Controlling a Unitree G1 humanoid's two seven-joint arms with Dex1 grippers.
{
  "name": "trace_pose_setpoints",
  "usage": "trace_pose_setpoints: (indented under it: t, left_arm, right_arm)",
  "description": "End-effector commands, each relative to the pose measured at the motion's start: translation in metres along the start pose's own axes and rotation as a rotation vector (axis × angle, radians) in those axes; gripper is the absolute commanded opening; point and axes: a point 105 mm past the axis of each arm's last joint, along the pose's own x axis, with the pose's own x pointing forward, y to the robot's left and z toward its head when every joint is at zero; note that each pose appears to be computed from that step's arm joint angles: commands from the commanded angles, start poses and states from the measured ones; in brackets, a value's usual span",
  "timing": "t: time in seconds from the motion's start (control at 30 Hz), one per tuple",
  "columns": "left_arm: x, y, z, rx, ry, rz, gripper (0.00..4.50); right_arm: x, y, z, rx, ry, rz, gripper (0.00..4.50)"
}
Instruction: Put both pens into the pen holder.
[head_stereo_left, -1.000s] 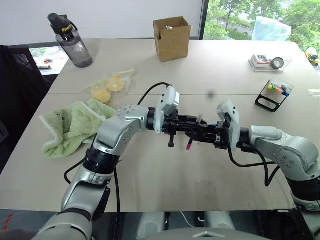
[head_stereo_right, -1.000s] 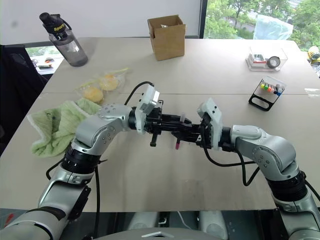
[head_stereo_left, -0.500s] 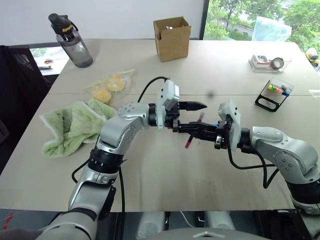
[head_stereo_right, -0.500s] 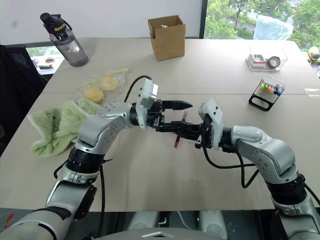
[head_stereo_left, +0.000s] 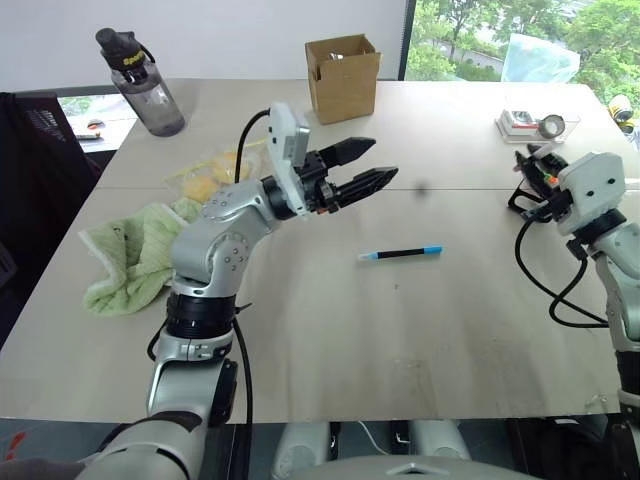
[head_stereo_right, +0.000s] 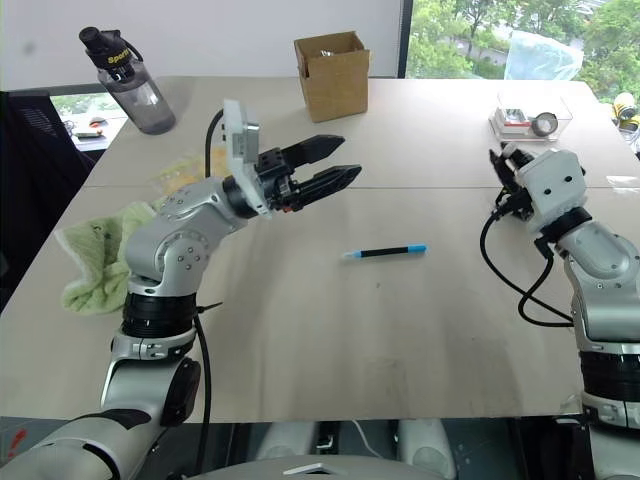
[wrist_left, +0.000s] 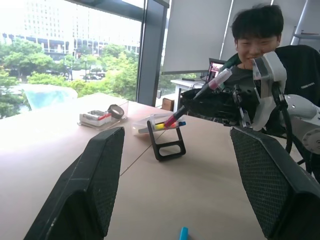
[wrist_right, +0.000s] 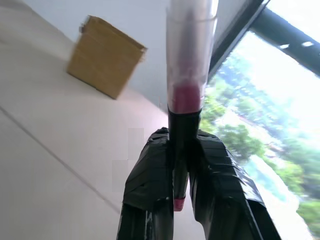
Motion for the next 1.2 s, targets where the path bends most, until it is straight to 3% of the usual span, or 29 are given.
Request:
trace_pose_setpoints:
  t: [0.03, 0.23, 0.53, 0.93, 0.97, 1.07, 1.1, 1.2]
  left_arm:
    - [0.006, -0.007, 0.013, 0.051, 0.005, 0.0, 3.5]
    - [-0.001, -0.006, 0.004, 0.062, 0.139, 0.024, 3.5]
    - [-0.002, -0.01, 0.001, 0.05, 0.251, 0.019, 3.5]
    - [0.005, -0.012, -0.004, 0.025, 0.278, -0.002, 3.5]
    - [0.005, -0.012, -0.005, 0.026, 0.283, -0.003, 3.56]
    - [0.003, -0.011, -0.007, 0.026, 0.293, -0.003, 3.56]
    - [0.002, -0.011, -0.008, 0.025, 0.296, -0.004, 3.56]
    - [0.001, -0.011, -0.011, 0.02, 0.307, -0.003, 3.56]
  right_arm:
    - [-0.001, -0.018, -0.002, -0.083, -0.038, -0.104, 0.0]
    - [-0.003, -0.028, -0.012, -0.12, -0.035, -0.172, 0.0]
    - [-0.001, -0.033, -0.024, -0.02, -0.031, -0.229, 0.0]
    - [0.012, -0.031, -0.048, 0.036, 0.015, -0.24, 0.0]
    - [0.013, -0.032, -0.051, 0.04, 0.023, -0.241, 1.12]
    - [0.015, -0.034, -0.054, 0.059, 0.034, -0.239, 1.97]
    - [0.015, -0.035, -0.054, 0.06, 0.032, -0.241, 2.61]
    - [0.015, -0.037, -0.052, 0.06, 0.017, -0.257, 3.93]
